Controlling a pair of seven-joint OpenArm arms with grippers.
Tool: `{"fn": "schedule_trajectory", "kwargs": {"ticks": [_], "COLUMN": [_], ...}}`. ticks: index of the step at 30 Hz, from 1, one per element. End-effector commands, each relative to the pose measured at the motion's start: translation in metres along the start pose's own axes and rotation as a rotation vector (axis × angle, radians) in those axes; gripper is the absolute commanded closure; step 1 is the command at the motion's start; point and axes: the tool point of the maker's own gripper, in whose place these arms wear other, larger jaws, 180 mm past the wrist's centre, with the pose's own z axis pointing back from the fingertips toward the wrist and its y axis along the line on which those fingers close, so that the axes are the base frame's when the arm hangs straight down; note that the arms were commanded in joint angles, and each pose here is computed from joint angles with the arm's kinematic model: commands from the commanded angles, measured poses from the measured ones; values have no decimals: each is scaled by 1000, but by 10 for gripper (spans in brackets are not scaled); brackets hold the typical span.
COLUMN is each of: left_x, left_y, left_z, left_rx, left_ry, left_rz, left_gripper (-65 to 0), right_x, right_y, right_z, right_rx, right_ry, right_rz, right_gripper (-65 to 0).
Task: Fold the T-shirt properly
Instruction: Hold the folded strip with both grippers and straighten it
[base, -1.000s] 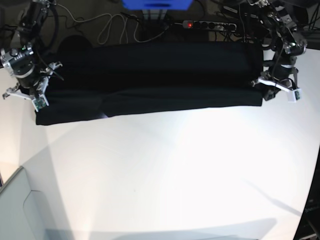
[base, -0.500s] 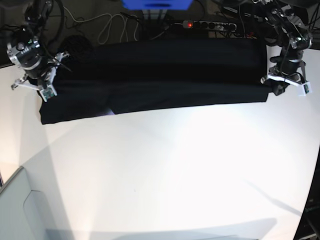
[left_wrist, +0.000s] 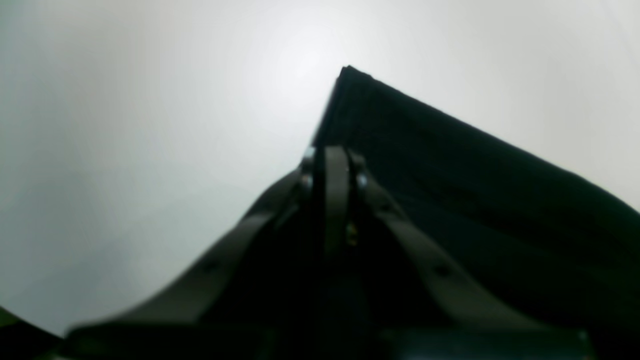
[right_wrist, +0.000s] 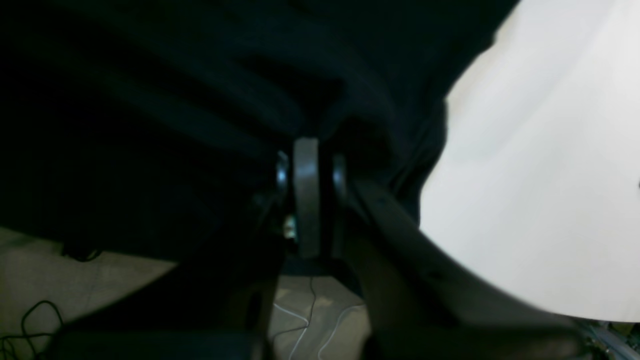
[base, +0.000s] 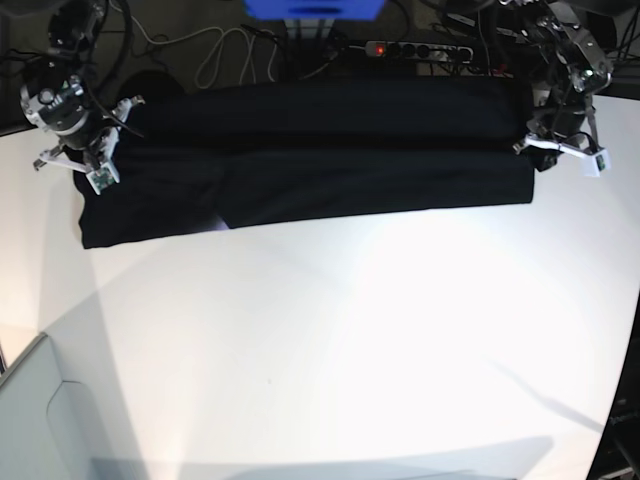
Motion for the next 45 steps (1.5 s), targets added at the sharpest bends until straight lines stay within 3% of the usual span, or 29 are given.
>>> {"fn": "schedule_trajectory", "kwargs": {"ticks": [1, 7, 11, 15, 17, 21, 27, 37, 45], "left_x": [11, 2, -5, -3, -3, -3, 15, 16, 8], "left_y": [-1, 2, 2, 1, 1, 1, 8, 10, 17], "left_z": [3, 5, 6, 8, 8, 9, 30, 32, 27], "left_rx": [-4, 6, 6, 6, 6, 6, -21, -31, -22], "left_ry": [-36, -15, -3, -10, -11, -12, -93, -105, -80], "left_rz": [-10, -4, 4, 1, 0, 0, 73, 104, 124], "left_gripper": [0, -4, -212, -422, -464, -463, -463, -464, -464], "right_x": [5, 4, 4, 6, 7, 21, 26, 37, 12], "right_y": [-6, -6, -6, -7, -8, -16, -30, -1, -8], "right_z": [5, 4, 4, 4, 6, 22, 41, 6, -24], "right_rx": [-13, -10, -11, -14, -19, -72, -143, -17, 27], "right_ry": [-20, -15, -16, -18, -21, -58, -87, -102, -25], "right_rz": [29, 27, 27, 28, 32, 59, 41, 20, -60], "right_gripper": [-5, -6, -38, -178, -261, -348, -354, -354, -354]}}
